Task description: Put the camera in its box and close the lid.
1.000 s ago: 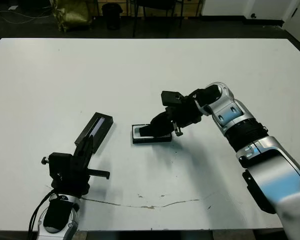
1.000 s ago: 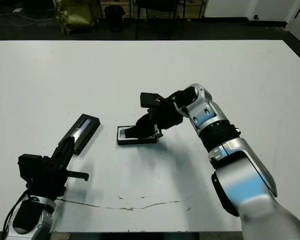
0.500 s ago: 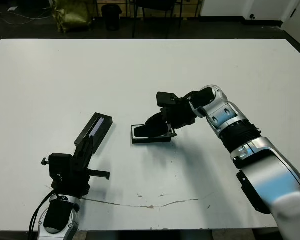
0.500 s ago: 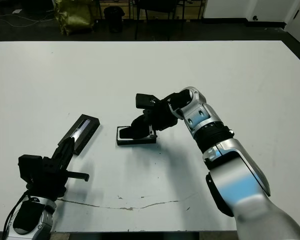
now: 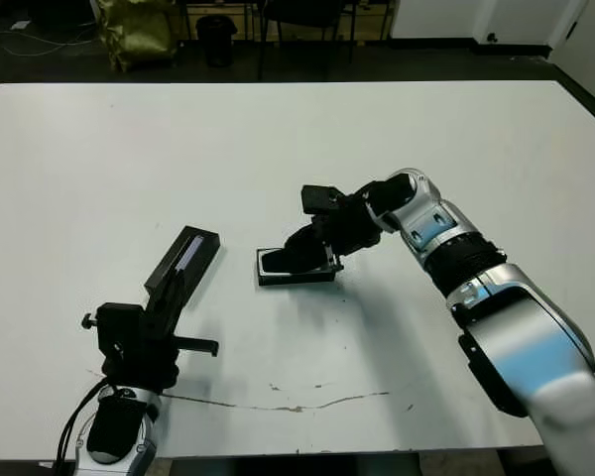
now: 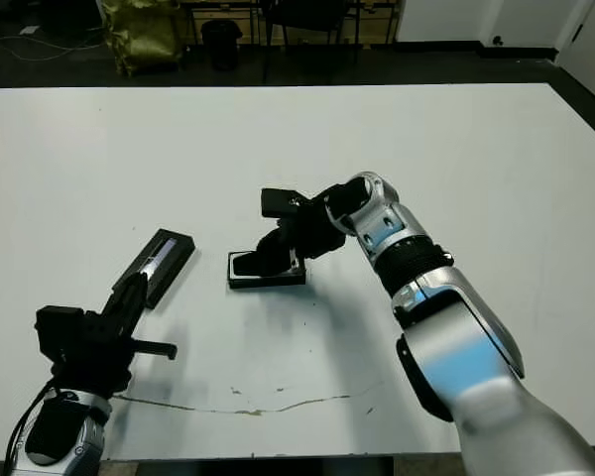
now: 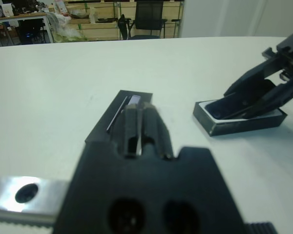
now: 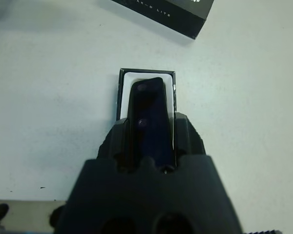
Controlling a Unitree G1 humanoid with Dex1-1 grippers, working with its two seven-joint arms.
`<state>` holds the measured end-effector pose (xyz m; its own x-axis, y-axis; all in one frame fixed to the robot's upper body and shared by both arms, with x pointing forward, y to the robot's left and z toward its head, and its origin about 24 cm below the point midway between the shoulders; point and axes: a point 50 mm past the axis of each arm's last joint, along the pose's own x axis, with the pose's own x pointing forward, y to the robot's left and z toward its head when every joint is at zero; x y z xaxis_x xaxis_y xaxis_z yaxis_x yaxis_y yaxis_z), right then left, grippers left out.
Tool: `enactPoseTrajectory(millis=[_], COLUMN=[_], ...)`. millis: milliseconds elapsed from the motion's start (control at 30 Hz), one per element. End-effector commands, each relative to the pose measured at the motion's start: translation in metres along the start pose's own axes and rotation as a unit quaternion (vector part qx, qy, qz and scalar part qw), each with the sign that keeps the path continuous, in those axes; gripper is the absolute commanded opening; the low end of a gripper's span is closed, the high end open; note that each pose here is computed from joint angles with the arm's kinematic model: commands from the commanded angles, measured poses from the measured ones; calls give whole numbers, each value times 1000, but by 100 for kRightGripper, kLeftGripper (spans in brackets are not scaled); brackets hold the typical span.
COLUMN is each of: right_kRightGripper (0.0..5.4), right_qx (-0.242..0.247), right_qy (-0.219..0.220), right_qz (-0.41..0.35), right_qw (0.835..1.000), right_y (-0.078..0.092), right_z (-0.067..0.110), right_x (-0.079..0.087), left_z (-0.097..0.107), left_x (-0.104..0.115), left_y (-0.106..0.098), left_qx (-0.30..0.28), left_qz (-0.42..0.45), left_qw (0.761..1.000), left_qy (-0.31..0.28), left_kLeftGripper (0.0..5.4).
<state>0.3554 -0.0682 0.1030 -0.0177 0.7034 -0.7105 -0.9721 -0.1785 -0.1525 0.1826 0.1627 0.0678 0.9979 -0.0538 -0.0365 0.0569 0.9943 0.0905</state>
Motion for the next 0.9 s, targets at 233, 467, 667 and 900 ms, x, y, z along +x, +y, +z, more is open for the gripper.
enactPoseTrajectory(millis=[233, 467, 667, 900], right_kRightGripper=[291, 432, 539, 539], right_qx=[-2, -26, -5, 6], right_qy=[-3, -13, -25, -78], right_qz=[37, 32, 25, -29], right_qw=[999, 999, 999, 997], right_y=[10, 8, 3, -11], right_z=[-5, -5, -4, 12], right_x=[16, 8, -3, -37], left_z=[-8, -9, -9, -9], left_x=[-3, -3, -3, -3], left_y=[1, 2, 2, 1], left_qx=[-1, -4, 1, -3], left_qz=[6, 3, 5, 9], left_qw=[1000, 1000, 1000, 1000], left_qy=[27, 24, 23, 24], left_kLeftGripper=[0, 0, 0, 0])
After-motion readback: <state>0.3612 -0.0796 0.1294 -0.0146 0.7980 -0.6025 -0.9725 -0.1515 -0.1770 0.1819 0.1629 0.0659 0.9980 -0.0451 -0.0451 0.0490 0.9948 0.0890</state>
